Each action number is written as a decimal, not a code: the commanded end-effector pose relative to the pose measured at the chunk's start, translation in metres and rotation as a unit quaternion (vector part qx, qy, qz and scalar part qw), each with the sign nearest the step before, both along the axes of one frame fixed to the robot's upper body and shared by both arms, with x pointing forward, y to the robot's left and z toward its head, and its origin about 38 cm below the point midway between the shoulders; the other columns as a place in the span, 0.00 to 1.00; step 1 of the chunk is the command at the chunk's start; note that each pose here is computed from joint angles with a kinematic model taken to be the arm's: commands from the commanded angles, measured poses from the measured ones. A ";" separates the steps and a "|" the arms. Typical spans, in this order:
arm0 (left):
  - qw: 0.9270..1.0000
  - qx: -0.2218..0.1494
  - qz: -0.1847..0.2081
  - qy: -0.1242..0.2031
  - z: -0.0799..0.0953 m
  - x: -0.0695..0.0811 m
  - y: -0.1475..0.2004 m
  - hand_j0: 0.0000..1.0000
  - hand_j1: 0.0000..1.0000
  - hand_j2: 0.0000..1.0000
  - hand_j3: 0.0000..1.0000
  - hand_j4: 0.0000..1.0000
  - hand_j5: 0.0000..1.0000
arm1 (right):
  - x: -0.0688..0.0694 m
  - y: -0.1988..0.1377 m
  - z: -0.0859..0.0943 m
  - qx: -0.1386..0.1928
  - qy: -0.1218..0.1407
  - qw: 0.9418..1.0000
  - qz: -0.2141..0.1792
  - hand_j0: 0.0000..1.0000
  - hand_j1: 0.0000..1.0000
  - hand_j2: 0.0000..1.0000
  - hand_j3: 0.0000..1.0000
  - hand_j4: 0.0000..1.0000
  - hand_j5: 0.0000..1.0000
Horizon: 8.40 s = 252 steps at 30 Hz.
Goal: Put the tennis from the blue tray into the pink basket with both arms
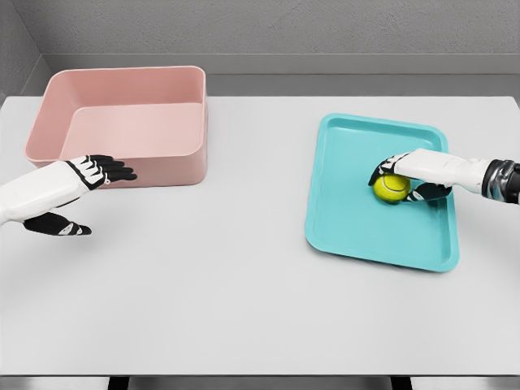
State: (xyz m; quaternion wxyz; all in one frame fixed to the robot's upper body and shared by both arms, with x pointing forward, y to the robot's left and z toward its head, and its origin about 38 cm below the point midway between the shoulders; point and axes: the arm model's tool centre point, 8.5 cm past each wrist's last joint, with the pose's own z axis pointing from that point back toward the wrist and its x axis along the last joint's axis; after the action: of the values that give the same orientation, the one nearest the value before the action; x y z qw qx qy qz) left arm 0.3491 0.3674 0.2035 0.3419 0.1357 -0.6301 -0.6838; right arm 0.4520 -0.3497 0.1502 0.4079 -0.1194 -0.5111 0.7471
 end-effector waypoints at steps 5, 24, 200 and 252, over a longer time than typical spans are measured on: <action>1.000 -0.003 0.001 0.001 0.001 0.000 0.000 1.00 1.00 1.00 1.00 1.00 1.00 | 0.002 0.004 -0.003 0.005 0.002 1.000 0.000 0.57 0.57 0.57 0.57 0.57 0.57; 1.000 0.002 -0.005 -0.001 0.005 -0.003 0.000 1.00 1.00 1.00 1.00 1.00 1.00 | 0.007 0.006 0.020 0.018 -0.024 1.000 0.004 0.50 0.50 0.50 0.50 0.50 0.50; 0.972 -0.010 -0.205 0.113 -0.003 0.036 -0.152 1.00 1.00 1.00 1.00 1.00 1.00 | 0.010 0.023 0.078 0.012 -0.093 0.995 0.046 1.00 1.00 1.00 1.00 1.00 1.00; 0.970 -0.022 -0.173 0.168 -0.044 0.088 -0.188 1.00 1.00 1.00 1.00 1.00 1.00 | 0.007 0.025 0.071 0.008 -0.084 0.995 0.050 1.00 1.00 1.00 1.00 1.00 1.00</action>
State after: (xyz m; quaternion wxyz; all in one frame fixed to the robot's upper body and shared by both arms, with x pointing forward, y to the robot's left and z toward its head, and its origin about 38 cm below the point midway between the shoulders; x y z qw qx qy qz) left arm 0.4356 0.1843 0.1607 0.3221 -0.0969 -0.5911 -0.7331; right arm 0.4592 -0.3246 0.2207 0.3250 -0.1535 -0.5529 0.7517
